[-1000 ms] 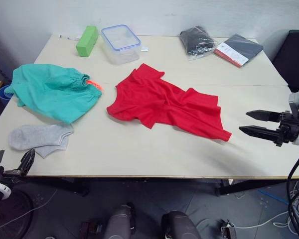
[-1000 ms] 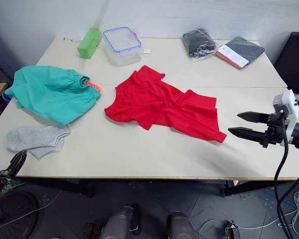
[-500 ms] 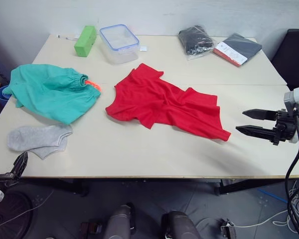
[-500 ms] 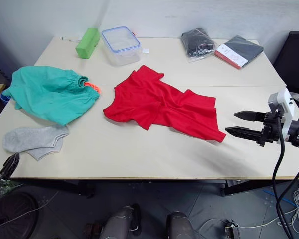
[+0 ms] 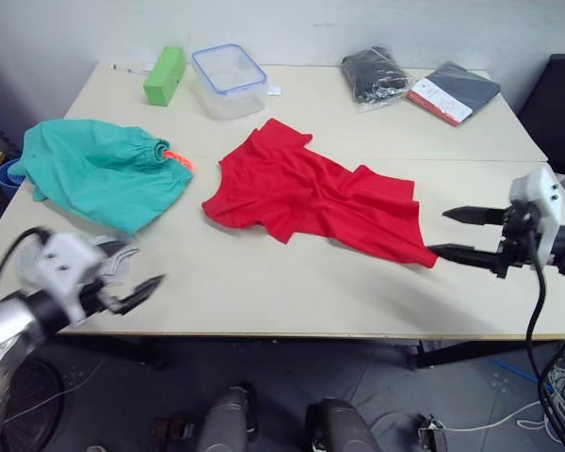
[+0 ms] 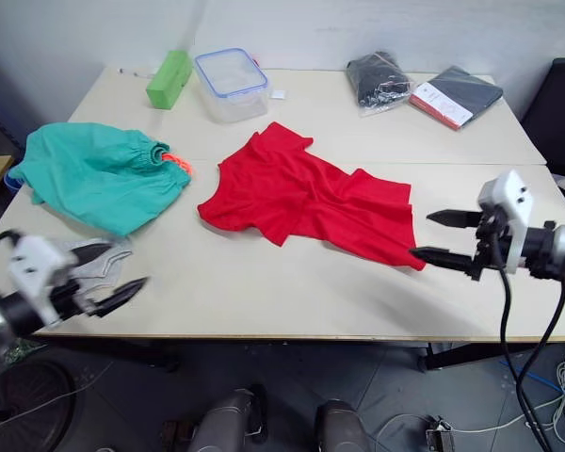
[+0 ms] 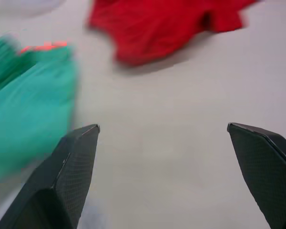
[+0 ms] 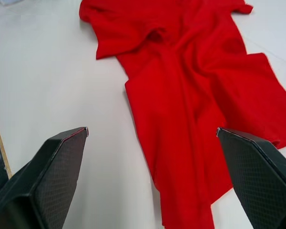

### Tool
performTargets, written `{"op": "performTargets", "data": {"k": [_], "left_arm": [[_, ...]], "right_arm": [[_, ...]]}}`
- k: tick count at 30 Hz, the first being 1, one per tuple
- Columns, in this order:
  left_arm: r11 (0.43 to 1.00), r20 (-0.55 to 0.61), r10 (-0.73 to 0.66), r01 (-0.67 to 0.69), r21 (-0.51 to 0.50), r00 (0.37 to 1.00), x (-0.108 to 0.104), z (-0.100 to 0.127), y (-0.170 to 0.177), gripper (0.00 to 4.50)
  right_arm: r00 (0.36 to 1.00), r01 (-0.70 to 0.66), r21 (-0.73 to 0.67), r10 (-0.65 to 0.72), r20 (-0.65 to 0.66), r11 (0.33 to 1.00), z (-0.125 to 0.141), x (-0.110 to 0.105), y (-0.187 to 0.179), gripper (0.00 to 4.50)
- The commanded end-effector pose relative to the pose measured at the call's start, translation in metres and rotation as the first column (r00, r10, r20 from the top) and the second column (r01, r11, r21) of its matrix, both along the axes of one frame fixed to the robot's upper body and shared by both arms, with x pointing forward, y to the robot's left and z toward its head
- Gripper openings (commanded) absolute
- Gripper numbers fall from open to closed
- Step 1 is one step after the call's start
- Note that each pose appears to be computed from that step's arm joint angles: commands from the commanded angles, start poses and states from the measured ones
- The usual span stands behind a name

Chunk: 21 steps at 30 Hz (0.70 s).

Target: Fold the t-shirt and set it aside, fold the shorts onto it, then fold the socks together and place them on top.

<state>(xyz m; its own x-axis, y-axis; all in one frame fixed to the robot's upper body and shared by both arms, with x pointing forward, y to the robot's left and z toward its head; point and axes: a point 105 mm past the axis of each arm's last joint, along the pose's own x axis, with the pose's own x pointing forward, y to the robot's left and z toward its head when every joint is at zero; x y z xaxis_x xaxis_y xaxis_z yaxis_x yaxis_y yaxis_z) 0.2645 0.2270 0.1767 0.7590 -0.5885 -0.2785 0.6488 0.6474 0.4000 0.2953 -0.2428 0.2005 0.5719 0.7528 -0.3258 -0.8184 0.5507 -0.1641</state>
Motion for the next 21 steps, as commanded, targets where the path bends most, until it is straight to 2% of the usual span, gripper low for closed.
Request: {"op": "performTargets", "data": {"k": [1,6,8,11,16,17,21], "left_arm": [[0.961,-0.009,-0.254,0.253,0.114,0.967,0.024,-0.001,-0.043,4.5],[0.882,-0.011,-0.439,0.433,0.186,0.898,0.063,0.002,-0.089,4.5],[0.85,-0.035,-0.479,0.474,0.229,0.877,0.08,-0.005,-0.102,4.5],[0.802,-0.064,-0.524,0.518,0.298,0.849,0.094,-0.016,-0.118,4.5],[0.787,-0.073,-0.519,0.51,0.347,0.852,0.118,-0.026,-0.133,4.5],[0.791,-0.074,-0.513,0.504,0.347,0.855,0.122,-0.028,-0.135,4.11],[0.799,-0.077,-0.497,0.49,0.349,0.865,0.132,-0.034,-0.141,3.03]], "right_arm": [[0.995,-0.071,-0.02,0.072,0.07,0.997,0.009,-0.01,0.023,4.42],[0.995,-0.056,-0.055,0.06,0.077,0.997,-0.003,-0.01,0.032,4.42],[0.995,-0.011,-0.074,0.018,0.097,0.997,-0.008,-0.003,0.031,4.42],[0.991,0.057,-0.086,-0.045,0.129,0.995,-0.012,0.006,0.029,4.42],[0.98,0.156,-0.125,-0.139,0.141,0.98,-0.021,0.014,0.019,4.42],[0.978,0.171,-0.126,-0.153,0.139,0.977,-0.022,0.015,0.016,4.5],[0.968,0.227,-0.106,-0.212,0.135,0.968,-0.024,0.018,0.007,4.5]]}}
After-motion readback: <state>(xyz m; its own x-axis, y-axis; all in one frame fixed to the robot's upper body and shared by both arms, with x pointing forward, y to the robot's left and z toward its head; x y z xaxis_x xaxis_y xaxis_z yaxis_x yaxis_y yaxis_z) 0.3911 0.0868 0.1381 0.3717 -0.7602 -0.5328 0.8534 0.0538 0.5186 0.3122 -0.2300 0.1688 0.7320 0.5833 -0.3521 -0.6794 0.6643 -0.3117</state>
